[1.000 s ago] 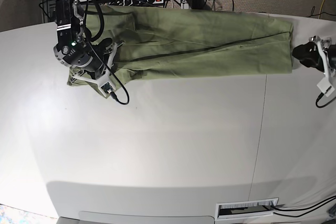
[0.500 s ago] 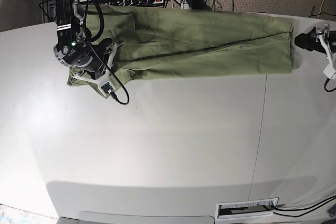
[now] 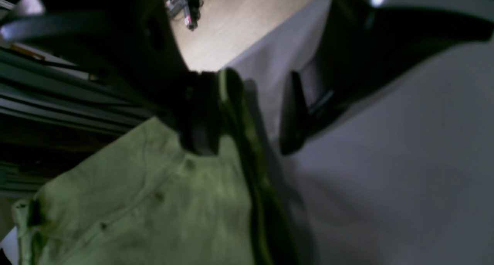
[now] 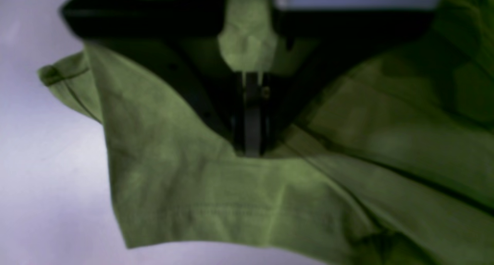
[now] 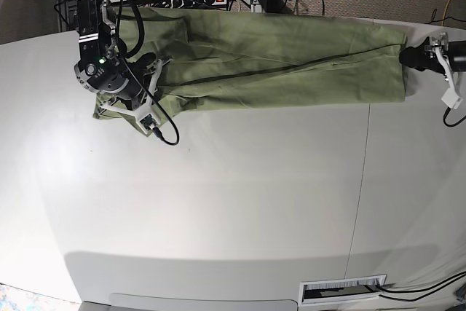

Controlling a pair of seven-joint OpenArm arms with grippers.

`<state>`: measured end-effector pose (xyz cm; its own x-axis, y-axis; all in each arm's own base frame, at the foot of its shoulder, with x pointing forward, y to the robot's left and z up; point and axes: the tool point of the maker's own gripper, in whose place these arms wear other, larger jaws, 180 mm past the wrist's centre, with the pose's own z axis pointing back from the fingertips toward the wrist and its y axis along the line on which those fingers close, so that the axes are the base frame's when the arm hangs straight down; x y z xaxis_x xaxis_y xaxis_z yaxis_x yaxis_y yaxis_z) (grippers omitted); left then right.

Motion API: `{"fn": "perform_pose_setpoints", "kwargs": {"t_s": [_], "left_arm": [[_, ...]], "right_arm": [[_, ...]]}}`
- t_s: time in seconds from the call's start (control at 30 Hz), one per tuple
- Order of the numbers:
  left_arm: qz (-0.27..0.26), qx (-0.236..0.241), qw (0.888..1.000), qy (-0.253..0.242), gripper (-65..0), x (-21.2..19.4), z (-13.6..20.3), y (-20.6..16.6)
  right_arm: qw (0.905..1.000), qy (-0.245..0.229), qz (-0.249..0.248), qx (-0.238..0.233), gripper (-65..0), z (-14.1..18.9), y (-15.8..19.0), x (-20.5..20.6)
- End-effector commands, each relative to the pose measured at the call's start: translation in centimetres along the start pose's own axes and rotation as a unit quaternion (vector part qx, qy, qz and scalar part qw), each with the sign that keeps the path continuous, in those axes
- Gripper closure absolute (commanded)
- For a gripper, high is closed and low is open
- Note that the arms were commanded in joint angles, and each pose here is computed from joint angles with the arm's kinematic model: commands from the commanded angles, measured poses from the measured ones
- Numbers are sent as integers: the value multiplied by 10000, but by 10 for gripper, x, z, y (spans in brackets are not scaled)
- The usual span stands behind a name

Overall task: Fold the T-shirt properly
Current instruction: 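Release the left gripper and regrasp the folded shirt's end beside it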

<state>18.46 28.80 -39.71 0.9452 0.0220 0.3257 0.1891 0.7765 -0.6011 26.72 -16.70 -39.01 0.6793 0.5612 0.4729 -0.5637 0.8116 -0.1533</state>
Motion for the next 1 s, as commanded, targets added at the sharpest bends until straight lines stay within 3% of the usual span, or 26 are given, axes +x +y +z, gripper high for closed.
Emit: {"fn": "perform_pose_setpoints", "kwargs": {"t_s": [0.0,0.3,0.53,0.63,0.7,0.97], "left_arm": [[-96,21,9999,-76,-275,9,7,0],[-55,-58,9999,-112,-274,8,1,-4],[78,-310,9993,-212,-229,2,-18,-15],[80,-318,9992,-217,-140,2,-19,-15],[75,-307,9993,-214,-14,2,-18,-14],[-234,-171,9987,-430,0,37,-4,-11]], "right_arm": [[9998,-117,49,-145,0,5,-10,8],[9998,-121,49,-145,0,5,-10,8],[9998,-118,50,-146,0,5,-10,8],[9998,-118,50,-146,0,5,-10,8],[9998,-118,50,-146,0,5,-10,8],[9994,-334,0,-45,0,6,-6,16]]}}
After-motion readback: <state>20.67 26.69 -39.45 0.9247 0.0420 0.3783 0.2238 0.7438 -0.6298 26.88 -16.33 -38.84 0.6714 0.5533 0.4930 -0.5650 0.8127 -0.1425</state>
